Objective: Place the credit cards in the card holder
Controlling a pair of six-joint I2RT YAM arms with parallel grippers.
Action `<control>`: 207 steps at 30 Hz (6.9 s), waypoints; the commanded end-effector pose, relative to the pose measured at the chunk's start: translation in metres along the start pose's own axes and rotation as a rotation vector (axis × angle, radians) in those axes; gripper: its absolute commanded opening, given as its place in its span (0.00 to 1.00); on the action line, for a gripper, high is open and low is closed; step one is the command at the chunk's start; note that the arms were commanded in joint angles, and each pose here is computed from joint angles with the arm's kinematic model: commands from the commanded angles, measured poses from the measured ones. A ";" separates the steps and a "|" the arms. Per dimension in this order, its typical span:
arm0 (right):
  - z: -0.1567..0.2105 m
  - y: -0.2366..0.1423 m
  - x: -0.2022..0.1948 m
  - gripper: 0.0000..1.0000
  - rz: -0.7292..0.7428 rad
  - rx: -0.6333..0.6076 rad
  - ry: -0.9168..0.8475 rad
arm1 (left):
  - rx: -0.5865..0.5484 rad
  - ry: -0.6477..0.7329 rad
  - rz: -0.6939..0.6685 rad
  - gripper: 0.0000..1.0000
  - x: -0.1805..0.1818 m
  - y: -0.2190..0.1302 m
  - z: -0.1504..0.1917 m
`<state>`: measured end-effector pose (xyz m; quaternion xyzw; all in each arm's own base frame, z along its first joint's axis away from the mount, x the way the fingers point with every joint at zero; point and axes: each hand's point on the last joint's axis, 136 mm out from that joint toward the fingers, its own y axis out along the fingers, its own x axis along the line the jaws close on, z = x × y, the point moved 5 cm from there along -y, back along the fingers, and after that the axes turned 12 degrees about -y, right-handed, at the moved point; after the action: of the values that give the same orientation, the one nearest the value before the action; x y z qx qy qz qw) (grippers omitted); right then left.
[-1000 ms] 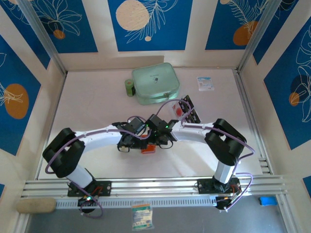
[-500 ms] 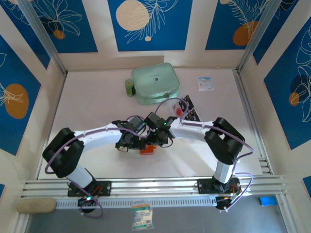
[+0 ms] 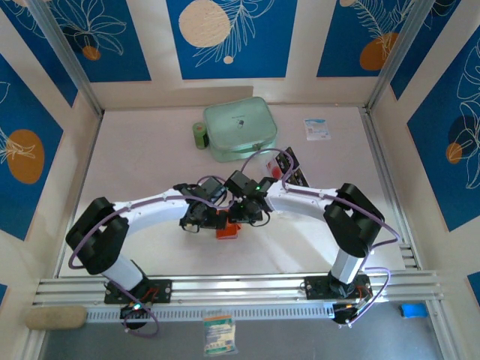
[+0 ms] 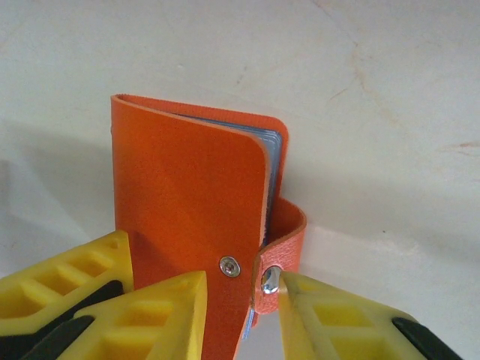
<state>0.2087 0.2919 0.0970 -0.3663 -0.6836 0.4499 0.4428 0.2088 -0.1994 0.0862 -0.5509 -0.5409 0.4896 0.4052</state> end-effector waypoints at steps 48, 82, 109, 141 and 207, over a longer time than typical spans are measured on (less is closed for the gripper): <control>0.018 0.014 -0.007 0.17 0.041 0.081 -0.013 | -0.015 0.083 -0.079 1.00 0.004 0.031 0.005; 0.007 0.010 -0.004 0.00 -0.121 0.024 0.060 | -0.011 0.083 -0.074 1.00 0.004 0.032 0.006; 0.008 0.027 -0.006 0.00 -0.134 0.056 0.084 | -0.012 0.081 -0.071 1.00 0.004 0.032 0.007; 0.047 0.075 -0.060 0.00 -0.024 0.274 0.279 | -0.019 0.071 -0.042 1.00 0.000 0.025 0.005; 0.001 -0.007 -0.015 0.37 -0.023 0.021 0.102 | -0.078 0.174 0.008 1.00 -0.010 0.010 -0.031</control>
<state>0.2140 0.2706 0.0977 -0.3738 -0.6594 0.4261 0.4938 0.2458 -0.2062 0.0967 -0.6074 -0.5386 0.4179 0.4079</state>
